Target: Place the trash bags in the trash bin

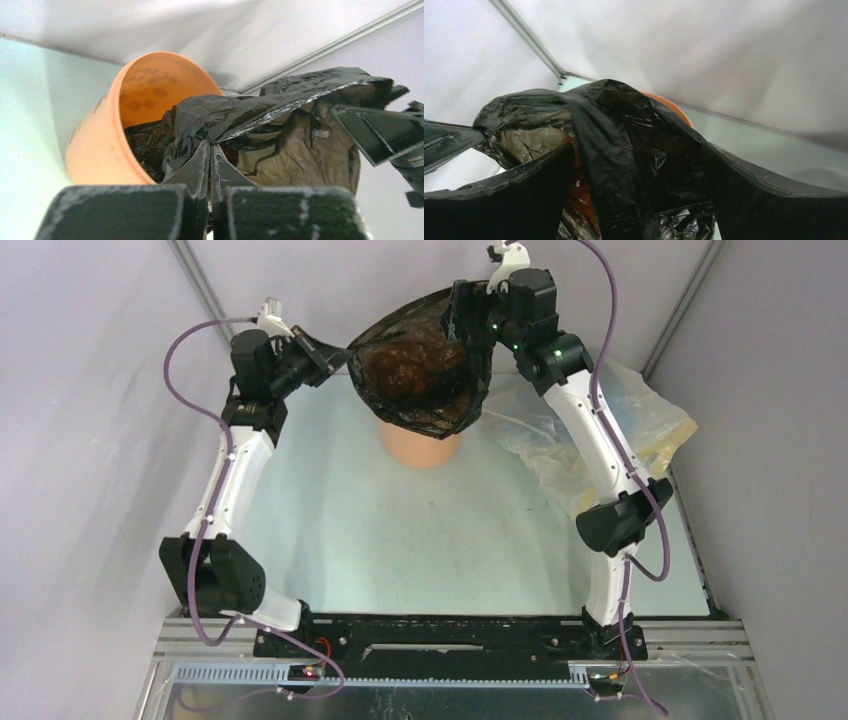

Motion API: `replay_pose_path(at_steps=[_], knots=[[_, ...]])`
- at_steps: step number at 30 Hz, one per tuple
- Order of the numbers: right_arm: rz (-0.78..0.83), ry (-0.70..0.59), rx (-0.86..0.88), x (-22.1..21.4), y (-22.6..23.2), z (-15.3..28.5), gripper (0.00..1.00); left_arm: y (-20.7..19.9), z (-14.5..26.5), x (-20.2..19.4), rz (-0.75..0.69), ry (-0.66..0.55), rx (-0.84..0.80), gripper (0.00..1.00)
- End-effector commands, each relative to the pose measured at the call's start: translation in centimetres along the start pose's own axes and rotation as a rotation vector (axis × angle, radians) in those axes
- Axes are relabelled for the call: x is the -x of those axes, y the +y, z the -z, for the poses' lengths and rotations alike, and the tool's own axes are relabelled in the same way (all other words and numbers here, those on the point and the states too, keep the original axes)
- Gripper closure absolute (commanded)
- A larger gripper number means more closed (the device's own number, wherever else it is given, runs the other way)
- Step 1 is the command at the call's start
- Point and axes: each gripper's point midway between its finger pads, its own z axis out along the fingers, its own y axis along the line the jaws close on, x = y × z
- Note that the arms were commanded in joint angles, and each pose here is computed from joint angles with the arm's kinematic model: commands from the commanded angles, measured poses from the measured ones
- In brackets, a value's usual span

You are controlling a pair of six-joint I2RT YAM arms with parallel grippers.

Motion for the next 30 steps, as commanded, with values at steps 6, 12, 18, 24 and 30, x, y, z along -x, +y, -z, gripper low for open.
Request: replay_pose_path(at_steps=[6,12,18,24,30], knots=[[0.016,0.201,-0.195,-6.4,-4.7,0.3,0.01,3.2,-2.0,0.2,-0.035,0.004,0.086,1.0],[-0.044,0.326,-0.207,-11.6,-5.6,-1.5,0.0,5.6,-3.2,-0.9,-0.031,0.035,0.13,1.0],[-0.068,0.377,-0.291,-14.0,-7.4,-2.4,0.06,6.9,-4.1,-2.5,-0.011,0.094,0.132,1.0],[-0.123,0.435,-0.331,-16.2,-8.3,-2.6,0.14,7.8,-4.4,-3.3,-0.002,0.107,0.148,1.0],[-0.121,0.446,-0.312,-15.9,-7.3,-1.8,0.6,7.8,-4.2,-4.8,0.019,0.131,0.136,1.0]])
